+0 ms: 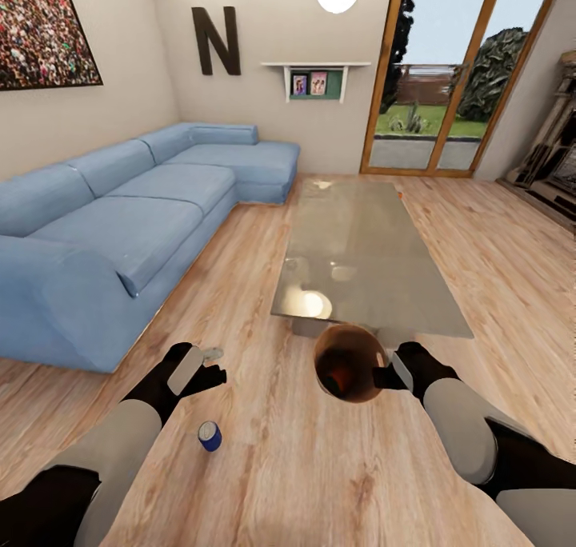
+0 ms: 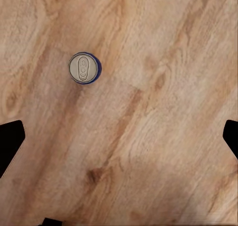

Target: Put the three can of soda from the living room inside the tash can in the kitchen.

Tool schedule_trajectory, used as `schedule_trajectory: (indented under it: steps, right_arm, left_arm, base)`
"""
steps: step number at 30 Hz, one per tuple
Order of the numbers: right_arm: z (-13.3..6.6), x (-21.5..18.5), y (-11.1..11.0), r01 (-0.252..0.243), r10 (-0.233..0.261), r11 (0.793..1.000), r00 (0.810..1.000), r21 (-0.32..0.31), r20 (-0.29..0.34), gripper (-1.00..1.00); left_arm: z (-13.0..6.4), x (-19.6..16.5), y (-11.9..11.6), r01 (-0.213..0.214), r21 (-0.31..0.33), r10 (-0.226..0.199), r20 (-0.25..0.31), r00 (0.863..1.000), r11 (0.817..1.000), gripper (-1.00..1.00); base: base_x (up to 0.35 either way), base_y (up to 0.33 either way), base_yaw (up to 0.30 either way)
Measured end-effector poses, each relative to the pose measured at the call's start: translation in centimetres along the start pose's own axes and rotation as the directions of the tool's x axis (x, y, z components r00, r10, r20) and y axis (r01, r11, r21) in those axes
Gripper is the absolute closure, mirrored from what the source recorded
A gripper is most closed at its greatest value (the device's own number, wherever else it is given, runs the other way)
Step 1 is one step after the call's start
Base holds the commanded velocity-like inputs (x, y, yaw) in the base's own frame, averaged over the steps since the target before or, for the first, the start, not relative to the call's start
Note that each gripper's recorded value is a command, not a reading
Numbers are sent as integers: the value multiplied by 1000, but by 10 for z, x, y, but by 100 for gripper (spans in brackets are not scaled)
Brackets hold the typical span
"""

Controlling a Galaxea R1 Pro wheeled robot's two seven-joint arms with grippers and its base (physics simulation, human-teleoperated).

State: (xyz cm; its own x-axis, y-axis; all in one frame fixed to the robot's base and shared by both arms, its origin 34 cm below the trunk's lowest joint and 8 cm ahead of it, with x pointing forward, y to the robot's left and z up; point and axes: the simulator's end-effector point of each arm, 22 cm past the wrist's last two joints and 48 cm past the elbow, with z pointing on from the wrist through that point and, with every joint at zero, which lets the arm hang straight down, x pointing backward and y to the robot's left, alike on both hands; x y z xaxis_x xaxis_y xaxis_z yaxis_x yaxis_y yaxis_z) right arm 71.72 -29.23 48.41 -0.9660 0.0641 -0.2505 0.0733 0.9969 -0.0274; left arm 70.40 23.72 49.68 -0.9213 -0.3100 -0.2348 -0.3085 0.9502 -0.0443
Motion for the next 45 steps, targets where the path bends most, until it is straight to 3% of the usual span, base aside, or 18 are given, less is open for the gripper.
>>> schedule_trajectory:
  steps: [11, 21, 37, 45]
  right_arm:
    - [-8, -5, -2, 2, -3, 1000, 1000, 4, 15, 100]
    - [-10, -6, -2, 1, -1, 1000, 1000, 3, 19, 100]
    - [-13, -9, -2, 2, -2, 1000, 1000, 3, 25, 100]
    - [-19, -12, -1, 0, 0, 1000, 999, 1, 36, 100]
  left_arm:
    - [-6, -1, -1, -8, -2, 8, 5, 1000, 1000, -100]
    - [-5, 8, 0, -71, -30, 71, -14, 997, 997, -100]
    - [-4, 14, 3, -86, -41, 85, -29, 996, 995, -100]
    - [-10, 11, 1, -96, -41, 96, -19, 995, 994, -100]
  base:
    - [-141, 115, -119]
    - [-8, 6, -19]
    - [0, 5, -44]
    - [0, 190, -145]
